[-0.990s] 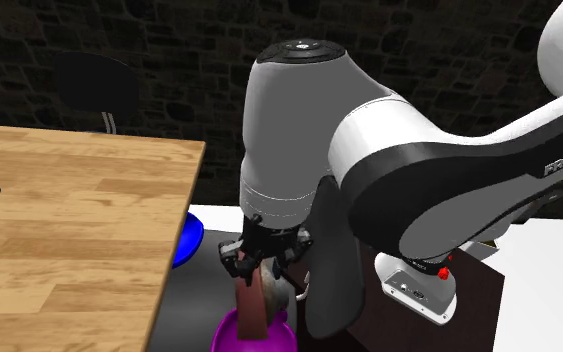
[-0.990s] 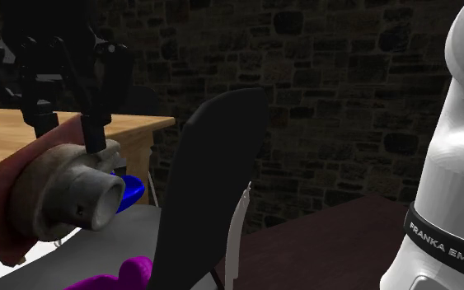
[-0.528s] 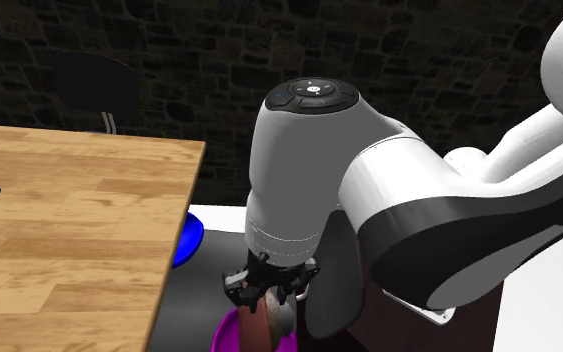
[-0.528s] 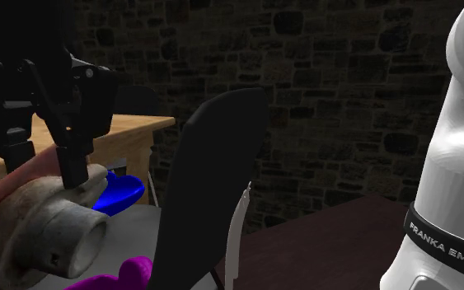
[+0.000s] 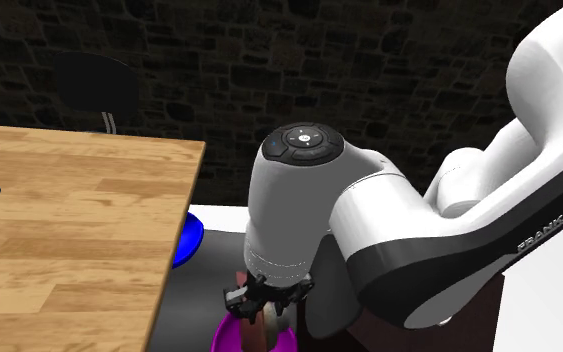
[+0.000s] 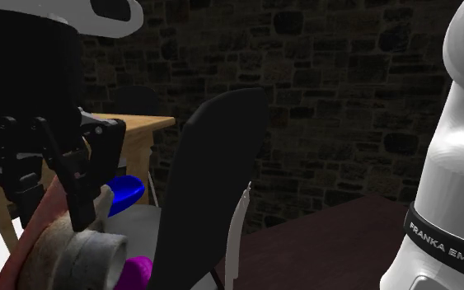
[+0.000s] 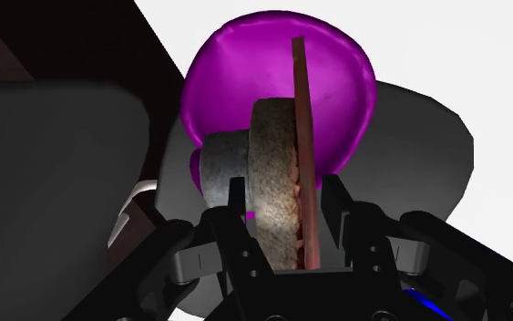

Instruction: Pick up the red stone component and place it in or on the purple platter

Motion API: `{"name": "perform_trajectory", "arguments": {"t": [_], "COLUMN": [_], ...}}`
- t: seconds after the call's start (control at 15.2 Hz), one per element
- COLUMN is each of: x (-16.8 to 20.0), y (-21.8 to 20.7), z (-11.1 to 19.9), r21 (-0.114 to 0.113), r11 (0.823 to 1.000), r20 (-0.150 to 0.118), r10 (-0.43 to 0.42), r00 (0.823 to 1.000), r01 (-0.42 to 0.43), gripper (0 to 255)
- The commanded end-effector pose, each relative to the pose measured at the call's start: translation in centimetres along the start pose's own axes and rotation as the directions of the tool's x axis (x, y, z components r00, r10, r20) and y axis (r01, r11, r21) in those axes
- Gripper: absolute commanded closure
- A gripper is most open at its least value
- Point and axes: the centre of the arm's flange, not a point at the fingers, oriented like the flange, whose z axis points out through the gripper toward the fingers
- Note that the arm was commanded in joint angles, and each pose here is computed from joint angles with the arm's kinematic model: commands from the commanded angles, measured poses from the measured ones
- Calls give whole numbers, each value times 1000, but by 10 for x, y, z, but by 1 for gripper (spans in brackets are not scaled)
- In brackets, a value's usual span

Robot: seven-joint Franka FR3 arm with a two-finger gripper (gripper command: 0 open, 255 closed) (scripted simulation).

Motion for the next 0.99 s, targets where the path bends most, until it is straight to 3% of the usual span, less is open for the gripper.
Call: {"name": "perform_trajectory", "arguments": {"t": [0.0, 0.2, 0.73, 0.79, 0.92], "x": [1, 1, 1, 1, 1], "y": [-1, -1, -1, -1, -1], "z": [10, 26, 26, 26, 26], "r21": [1, 1, 1, 1, 1], "r11": [1000, 1000, 1000, 1000, 1000], "r20": [0, 0, 0, 0, 0], "r10": [0, 0, 0, 0, 0], "r00": [1000, 1000, 1000, 1000, 1000], "r01": [0, 0, 0, 0, 0], "gripper": [255, 255, 255, 0, 0]}}
